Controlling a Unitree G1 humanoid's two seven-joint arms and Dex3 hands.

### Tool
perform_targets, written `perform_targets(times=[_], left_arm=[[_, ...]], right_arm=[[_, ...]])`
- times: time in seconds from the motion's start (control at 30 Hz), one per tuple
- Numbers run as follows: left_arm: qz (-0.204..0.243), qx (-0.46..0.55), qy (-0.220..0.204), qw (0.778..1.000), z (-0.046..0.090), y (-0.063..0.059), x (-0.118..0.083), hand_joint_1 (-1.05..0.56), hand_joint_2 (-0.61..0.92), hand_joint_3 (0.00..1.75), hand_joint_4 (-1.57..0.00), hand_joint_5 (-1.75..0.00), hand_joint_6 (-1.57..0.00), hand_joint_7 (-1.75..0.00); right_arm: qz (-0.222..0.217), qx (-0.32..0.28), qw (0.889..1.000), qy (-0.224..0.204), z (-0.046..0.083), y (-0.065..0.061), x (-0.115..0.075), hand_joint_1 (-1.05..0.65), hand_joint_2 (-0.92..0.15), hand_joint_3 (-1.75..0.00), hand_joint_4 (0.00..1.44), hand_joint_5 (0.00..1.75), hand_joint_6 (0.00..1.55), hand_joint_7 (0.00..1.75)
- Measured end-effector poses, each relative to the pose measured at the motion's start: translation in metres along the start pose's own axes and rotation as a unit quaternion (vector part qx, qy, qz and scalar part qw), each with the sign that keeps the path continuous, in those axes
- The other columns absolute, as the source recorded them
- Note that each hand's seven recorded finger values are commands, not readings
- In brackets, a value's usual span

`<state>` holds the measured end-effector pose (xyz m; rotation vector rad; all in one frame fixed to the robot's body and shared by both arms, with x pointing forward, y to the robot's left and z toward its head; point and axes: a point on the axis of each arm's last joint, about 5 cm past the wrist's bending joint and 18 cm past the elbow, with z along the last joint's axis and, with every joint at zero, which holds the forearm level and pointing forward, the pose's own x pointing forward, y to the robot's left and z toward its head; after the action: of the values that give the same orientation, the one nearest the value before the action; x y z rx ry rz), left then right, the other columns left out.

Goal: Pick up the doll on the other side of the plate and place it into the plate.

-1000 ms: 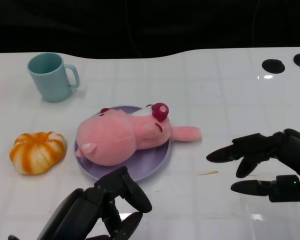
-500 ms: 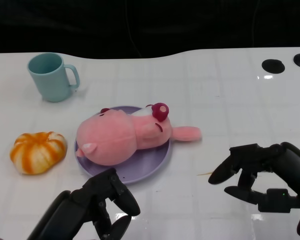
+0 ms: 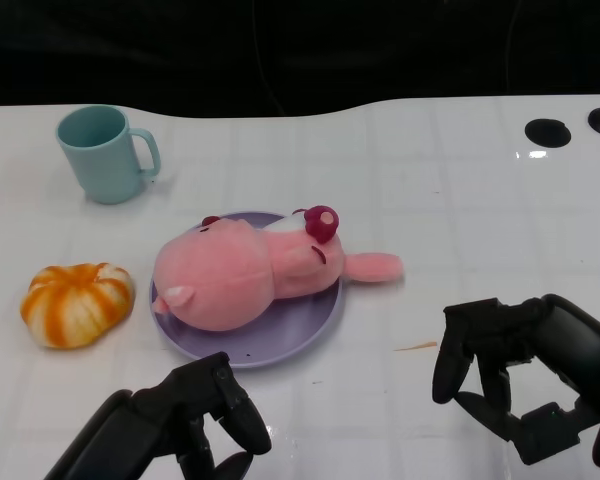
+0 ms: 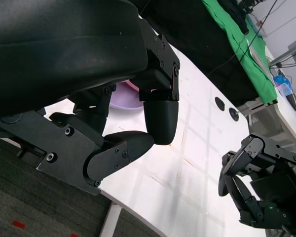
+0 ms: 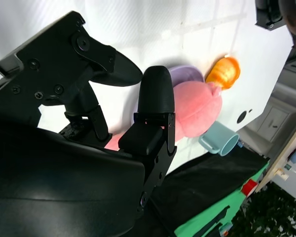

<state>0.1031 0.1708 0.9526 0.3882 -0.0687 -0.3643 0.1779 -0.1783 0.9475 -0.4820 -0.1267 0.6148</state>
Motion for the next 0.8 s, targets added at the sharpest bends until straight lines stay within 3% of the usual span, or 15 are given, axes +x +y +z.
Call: perform_targets(times=[0.8], left_arm=[[-0.005, 0.001, 0.01, 1.0, -0.0014, 0.0011, -0.0009, -0.31, 0.67, 0.94, -0.71, -1.75, -0.61, -1.52]], right_arm=[[0.022, -0.019, 1.0, -0.009, -0.0017, -0.0016, 0.0012, -0.11, -0.34, -1.26, 0.84, 1.74, 0.78, 1.37]])
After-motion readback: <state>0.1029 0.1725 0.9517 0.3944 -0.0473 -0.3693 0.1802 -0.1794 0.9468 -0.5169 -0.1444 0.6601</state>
